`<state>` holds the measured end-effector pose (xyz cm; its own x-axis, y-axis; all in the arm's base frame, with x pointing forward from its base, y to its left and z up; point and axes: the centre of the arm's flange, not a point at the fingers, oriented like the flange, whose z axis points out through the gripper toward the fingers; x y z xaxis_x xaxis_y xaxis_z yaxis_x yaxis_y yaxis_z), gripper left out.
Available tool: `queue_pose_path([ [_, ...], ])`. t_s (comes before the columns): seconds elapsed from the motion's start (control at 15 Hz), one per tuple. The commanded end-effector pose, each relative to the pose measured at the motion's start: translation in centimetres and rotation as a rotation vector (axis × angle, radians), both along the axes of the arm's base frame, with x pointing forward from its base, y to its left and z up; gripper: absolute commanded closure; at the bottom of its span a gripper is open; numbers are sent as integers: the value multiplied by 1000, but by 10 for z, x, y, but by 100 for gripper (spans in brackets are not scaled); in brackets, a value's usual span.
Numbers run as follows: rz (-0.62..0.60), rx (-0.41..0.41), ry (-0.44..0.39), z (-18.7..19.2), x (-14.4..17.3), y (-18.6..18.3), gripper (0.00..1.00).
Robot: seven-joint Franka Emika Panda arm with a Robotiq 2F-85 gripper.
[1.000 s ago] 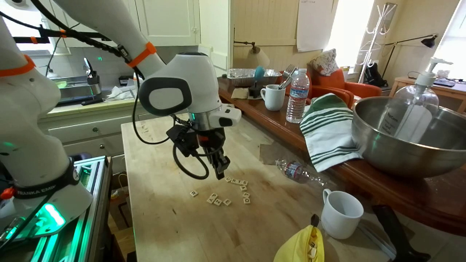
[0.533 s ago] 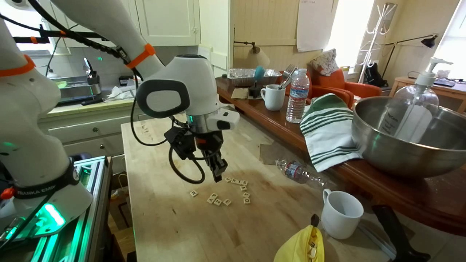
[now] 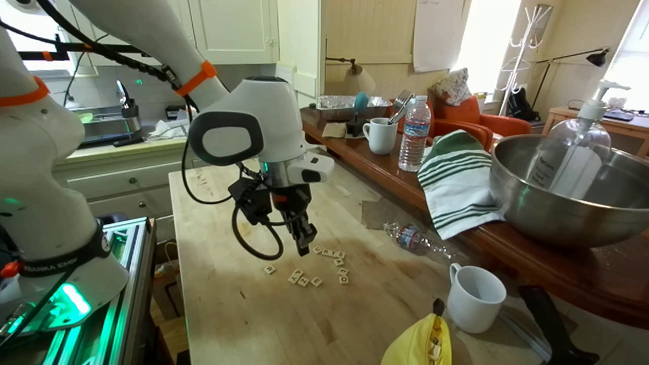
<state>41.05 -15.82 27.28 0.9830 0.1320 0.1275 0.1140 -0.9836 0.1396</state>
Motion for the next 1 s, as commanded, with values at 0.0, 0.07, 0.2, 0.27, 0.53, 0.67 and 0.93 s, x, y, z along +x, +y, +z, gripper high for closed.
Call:
queue_pose_path([
  [0.0, -23, -3, -12, -7, -8, -16, 100],
  [0.07, -26, -2, -11, -9, -8, -20, 100],
  [0.2, -15, 12, -5, -17, -5, -27, 100],
  [0.27, -10, 14, -4, -20, -5, -29, 100],
  [0.53, 42, 29, -7, -36, -1, -36, 100],
  [0.67, 60, 32, -15, -42, 2, -39, 100],
  [0.93, 86, 30, -40, -51, 12, -44, 100],
])
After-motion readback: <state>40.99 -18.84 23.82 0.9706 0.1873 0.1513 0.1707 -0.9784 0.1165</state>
